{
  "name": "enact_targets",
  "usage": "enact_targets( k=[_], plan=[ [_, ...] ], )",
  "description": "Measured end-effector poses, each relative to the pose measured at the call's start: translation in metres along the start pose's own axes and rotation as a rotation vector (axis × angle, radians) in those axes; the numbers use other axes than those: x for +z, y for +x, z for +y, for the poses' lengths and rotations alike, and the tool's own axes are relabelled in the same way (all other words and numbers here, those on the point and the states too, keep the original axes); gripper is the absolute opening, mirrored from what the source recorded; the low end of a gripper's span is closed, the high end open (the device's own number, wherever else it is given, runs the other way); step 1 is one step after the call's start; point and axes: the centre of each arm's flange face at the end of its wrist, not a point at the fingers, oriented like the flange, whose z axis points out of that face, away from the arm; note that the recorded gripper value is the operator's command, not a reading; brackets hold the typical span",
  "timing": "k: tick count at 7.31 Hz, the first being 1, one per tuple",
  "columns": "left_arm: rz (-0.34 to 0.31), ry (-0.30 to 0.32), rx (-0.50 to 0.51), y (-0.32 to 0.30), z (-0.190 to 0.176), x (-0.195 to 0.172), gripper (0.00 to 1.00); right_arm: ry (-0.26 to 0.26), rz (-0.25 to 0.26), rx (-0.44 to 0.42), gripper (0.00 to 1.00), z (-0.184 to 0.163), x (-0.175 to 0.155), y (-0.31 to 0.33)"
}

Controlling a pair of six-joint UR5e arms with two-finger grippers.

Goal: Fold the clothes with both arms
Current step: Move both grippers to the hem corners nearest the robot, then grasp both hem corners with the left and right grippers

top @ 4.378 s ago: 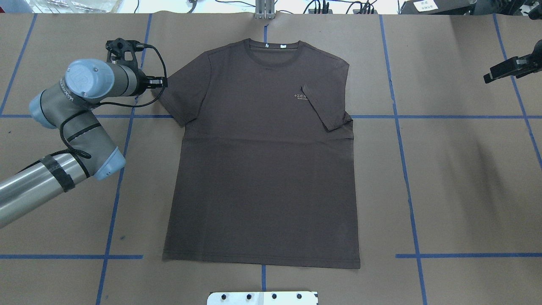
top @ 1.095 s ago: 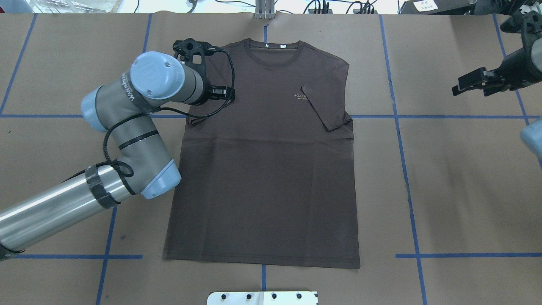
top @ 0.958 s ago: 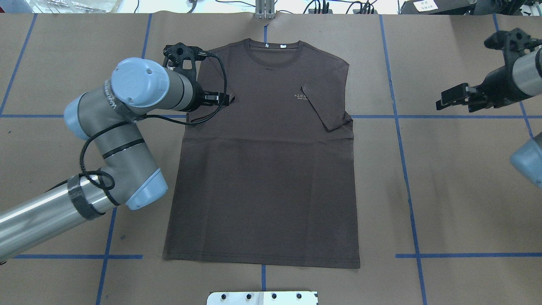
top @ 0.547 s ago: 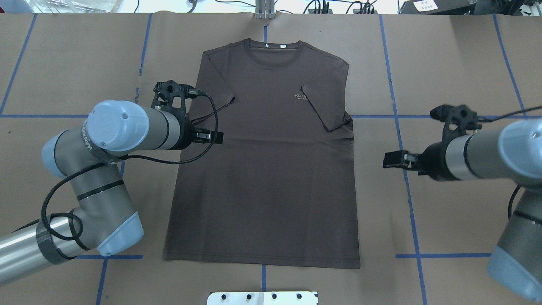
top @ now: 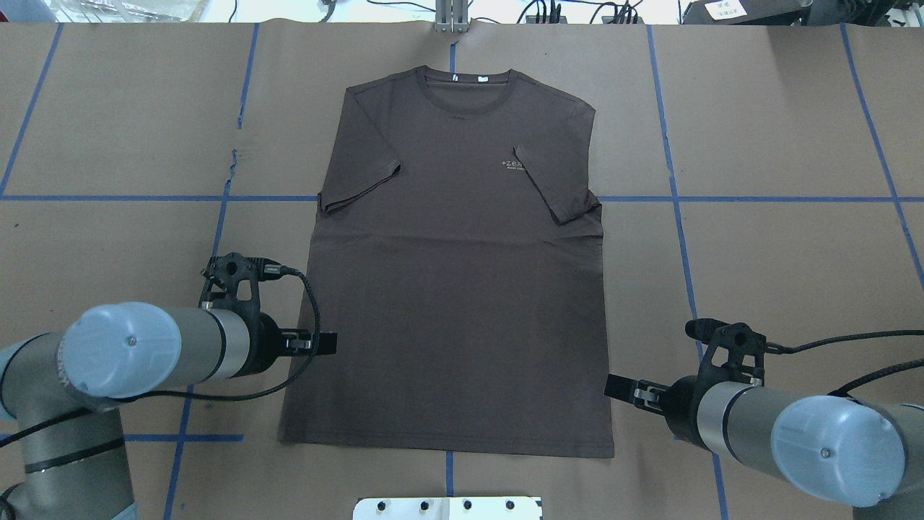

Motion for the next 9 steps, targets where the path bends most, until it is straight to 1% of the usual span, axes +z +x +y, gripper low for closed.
enact_targets(
  k=[2,3,4,5,6,9],
  plan=[
    [-0.052,-0.039,-0.077,-0.017,0.052,0.011,0.53,0.003,-0.003,-0.002,0.98,0.012,0.002,0.0],
    [-0.069,-0.053,-0.087,-0.022,0.069,0.016,0.53,0.004,-0.003,-0.002,0.98,0.013,0.002,0.0],
    [-0.079,-0.063,-0.089,-0.025,0.078,0.018,0.53,0.004,-0.002,-0.002,0.98,0.014,0.002,0.0],
    [-0.082,-0.07,-0.087,-0.025,0.083,0.02,0.49,0.004,-0.003,-0.002,0.99,0.014,0.002,0.0],
    [-0.083,-0.077,-0.083,-0.024,0.088,0.021,0.42,0.003,-0.003,-0.002,0.99,0.014,0.002,0.0],
    [-0.092,-0.091,-0.076,-0.025,0.096,0.025,0.42,0.004,-0.002,-0.002,0.99,0.014,0.002,0.0]
  ],
)
